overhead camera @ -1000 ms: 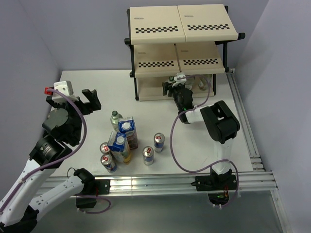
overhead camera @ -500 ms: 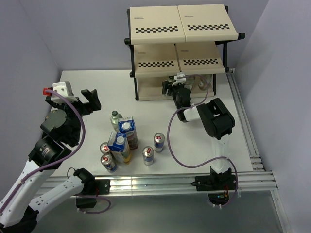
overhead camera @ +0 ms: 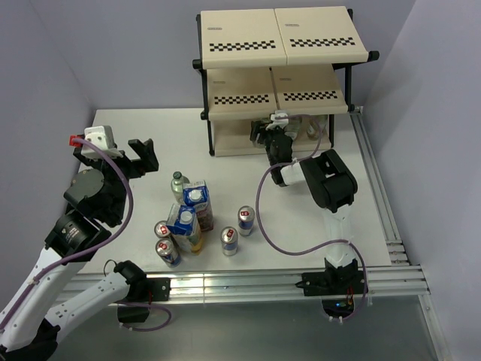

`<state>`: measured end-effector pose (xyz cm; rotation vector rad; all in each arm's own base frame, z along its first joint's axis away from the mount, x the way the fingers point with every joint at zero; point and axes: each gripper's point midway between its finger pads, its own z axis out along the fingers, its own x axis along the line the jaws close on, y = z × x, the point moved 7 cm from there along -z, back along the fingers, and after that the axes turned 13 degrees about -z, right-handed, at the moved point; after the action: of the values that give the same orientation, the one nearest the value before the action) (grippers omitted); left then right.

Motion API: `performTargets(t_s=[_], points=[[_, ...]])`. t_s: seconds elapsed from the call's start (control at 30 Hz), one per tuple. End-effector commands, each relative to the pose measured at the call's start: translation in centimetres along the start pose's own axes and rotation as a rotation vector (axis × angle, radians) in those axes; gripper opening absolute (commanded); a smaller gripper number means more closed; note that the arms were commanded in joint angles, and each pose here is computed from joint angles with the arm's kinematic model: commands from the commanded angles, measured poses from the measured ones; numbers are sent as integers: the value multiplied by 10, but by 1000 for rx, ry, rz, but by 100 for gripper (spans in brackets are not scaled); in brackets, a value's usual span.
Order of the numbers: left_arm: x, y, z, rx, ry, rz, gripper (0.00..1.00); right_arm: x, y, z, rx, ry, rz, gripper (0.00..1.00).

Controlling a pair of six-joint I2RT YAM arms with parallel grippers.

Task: Place and organize the beverage onto the shelf
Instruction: Place the drink on the shelf.

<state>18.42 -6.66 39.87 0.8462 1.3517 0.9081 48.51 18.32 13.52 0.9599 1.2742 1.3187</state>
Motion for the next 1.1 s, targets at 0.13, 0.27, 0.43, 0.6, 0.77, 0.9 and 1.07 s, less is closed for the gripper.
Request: performTargets(t_s=[0.13, 0.27, 0.43, 0.6, 0.77, 0.9, 1.07], points=[[-5, 2, 1, -13, -33, -19, 99, -16, 104, 17, -508, -110, 174, 0], [-7, 0, 3, -1, -40, -12, 100, -15, 103, 22, -507, -108, 166, 0], [-7, 2, 1, -6, -46, -18, 100, -15, 97, 20, -482, -102, 142, 0], [-7, 2, 0, -6, -54, -16, 99, -11, 90, 20, -420, -74, 99, 27], [-6, 4, -1, -13, -50, -19, 99, -6, 92, 23, -400, -39, 84, 45], [-5, 4, -1, -14, -52, -13, 99, 2, 89, 24, -363, 23, 55, 52], [-5, 1, 0, -6, -50, -3, 100, 2, 85, 26, -314, 11, 79, 67]])
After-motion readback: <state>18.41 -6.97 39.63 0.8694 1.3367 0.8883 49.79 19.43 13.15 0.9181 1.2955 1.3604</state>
